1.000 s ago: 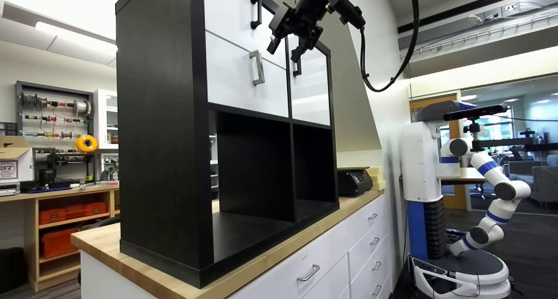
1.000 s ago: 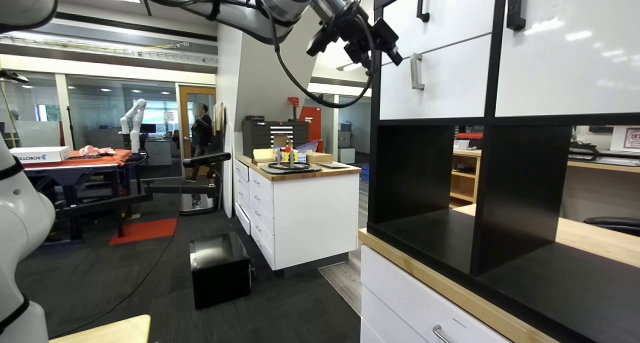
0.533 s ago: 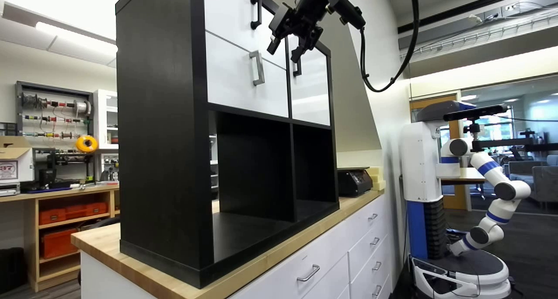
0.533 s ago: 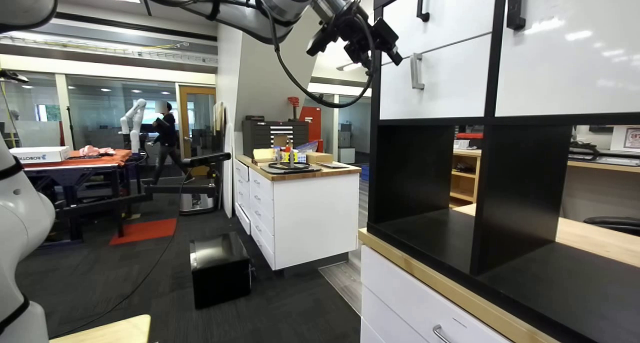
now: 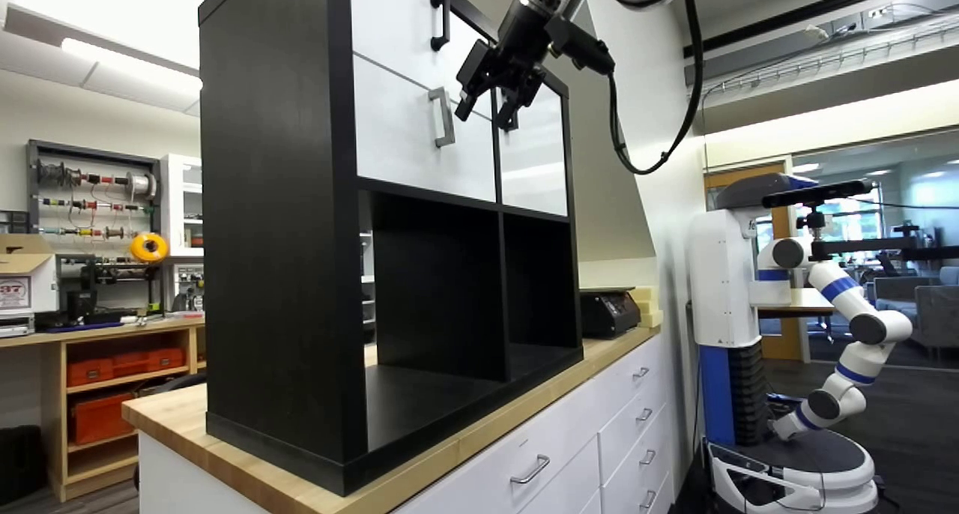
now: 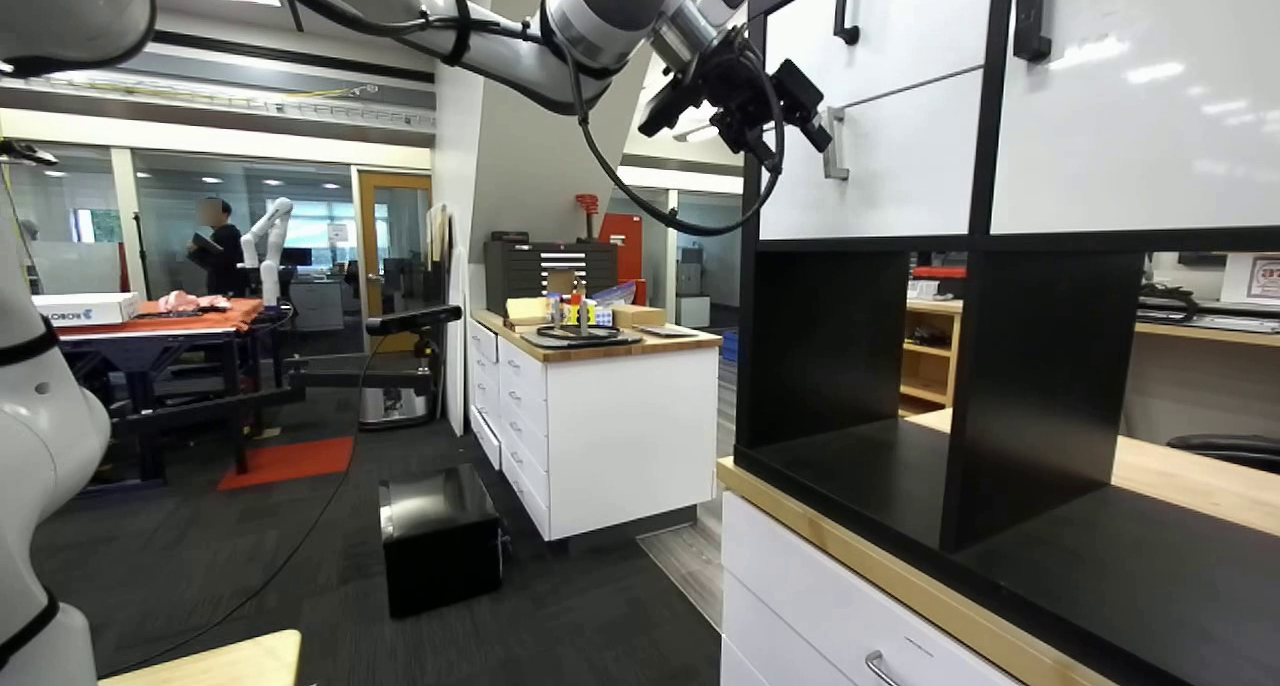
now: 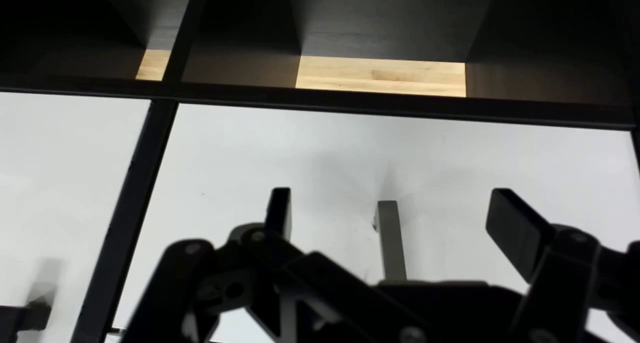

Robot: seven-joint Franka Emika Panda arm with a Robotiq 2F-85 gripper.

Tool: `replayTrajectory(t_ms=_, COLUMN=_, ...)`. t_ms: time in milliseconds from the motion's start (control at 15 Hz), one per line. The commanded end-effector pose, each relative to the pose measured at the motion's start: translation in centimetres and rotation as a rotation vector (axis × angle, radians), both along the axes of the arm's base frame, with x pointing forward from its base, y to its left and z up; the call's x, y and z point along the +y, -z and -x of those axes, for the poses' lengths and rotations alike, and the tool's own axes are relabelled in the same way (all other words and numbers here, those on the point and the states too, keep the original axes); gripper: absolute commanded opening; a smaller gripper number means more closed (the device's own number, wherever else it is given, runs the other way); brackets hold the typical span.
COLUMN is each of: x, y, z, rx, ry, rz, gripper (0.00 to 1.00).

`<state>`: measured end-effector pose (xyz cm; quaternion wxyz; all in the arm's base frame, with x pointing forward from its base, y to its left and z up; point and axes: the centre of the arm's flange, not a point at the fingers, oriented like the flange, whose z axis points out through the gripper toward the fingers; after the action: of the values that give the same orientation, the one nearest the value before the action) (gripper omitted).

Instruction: Open the bottom drawer on the right

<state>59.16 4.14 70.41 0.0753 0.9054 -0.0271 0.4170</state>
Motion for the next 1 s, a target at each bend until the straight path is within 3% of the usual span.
replayTrajectory(t_ms=0, x=-0.9, y=0.2, z=-2.7, rx=-0.05, ry=0.016, rz=0.009, gripper=1.0)
replayTrajectory(t_ms=667, x=-1.0, y=-1.7, z=-3.2, rx=-0.157, ry=-0.011, rz=-0.007, gripper=1.0)
replayTrajectory(t_ms=733, x=-0.9, y=-1.7, z=-3.3, rx=-0.159, ry=-0.016, rz=-0.012, gripper=0.94)
replayTrajectory(t_ms=800, x=-0.9, y=-1.7, z=-3.3, rx=-0.162, ry=-0.022, rz=-0.016, gripper=0.74)
replayTrajectory(t_ms=933, x=-0.8, y=-1.7, z=-3.3, rx=-0.171, ry=-0.028, rz=-0.016, gripper=0.6)
